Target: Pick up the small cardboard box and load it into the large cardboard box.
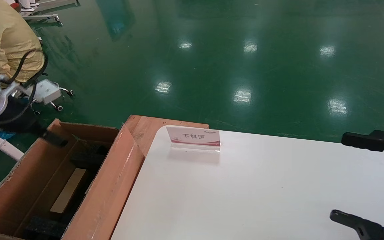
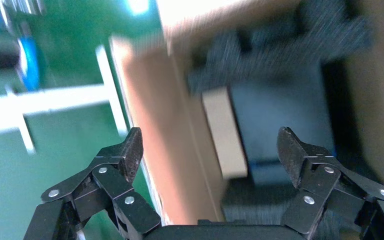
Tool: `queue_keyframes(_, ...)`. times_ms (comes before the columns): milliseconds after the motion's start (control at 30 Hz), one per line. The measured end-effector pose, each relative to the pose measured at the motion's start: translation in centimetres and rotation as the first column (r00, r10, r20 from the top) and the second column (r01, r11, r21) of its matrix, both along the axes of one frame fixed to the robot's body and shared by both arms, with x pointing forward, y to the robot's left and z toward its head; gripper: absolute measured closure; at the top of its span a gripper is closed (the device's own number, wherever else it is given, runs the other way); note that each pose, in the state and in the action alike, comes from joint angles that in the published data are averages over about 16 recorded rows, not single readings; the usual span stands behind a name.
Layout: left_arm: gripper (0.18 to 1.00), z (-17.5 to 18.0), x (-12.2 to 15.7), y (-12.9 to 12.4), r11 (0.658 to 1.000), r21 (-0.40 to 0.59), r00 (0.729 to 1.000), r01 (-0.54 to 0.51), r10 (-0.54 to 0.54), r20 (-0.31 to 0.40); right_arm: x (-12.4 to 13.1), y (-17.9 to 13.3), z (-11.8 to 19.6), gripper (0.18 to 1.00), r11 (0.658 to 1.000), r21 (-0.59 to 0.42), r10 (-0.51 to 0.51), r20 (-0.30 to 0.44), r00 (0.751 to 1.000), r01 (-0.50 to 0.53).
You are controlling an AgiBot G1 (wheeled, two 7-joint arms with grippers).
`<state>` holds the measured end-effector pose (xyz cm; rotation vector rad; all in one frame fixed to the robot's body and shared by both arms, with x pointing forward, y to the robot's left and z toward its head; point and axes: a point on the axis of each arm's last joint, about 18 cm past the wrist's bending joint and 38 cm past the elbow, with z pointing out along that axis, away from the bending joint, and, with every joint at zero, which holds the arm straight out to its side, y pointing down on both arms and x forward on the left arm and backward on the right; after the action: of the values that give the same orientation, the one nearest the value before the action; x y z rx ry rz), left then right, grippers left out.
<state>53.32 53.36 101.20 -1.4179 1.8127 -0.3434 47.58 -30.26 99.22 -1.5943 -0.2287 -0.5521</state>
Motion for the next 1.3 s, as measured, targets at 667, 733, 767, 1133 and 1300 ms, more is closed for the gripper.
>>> queue_keyframes(667, 0.184, 3.6, 1.3, -9.2, 0.926, 0.055, 0.915, 0.375, -0.379, 0.142, 0.0, 0.0, 0.0, 0.178, 1.000, 0.000, -0.001, 0.000, 1.000, 0.001)
queue_keyframes(733, 0.184, 3.2, 1.6, -10.3, 0.907, 0.045, 0.897, 0.420, -0.422, 0.133, 0.0, 0.0, 0.0, 0.178, 1.000, 0.000, -0.001, 0.000, 1.000, 0.001)
queue_keyframes(767, 0.184, 3.1, 1.7, -10.9, 0.895, 0.039, 0.886, 0.443, -0.445, 0.129, 0.0, 0.0, 0.0, 0.178, 1.000, 0.000, -0.001, 0.000, 1.000, 0.001)
queue_keyframes(1133, 0.184, 1.0, 2.2, -17.2, 0.726, -0.035, 0.724, 0.687, -0.679, 0.121, 0.0, 0.0, 0.0, 0.178, 1.000, 0.000, -0.001, 0.000, 1.000, 0.001)
queue_keyframes(1300, 0.184, 0.3, 1.9, -19.5, 0.624, -0.066, 0.626, 0.779, -0.766, 0.146, 0.0, 0.0, 0.0, 0.178, 1.000, 0.000, -0.001, 0.000, 1.000, 0.001)
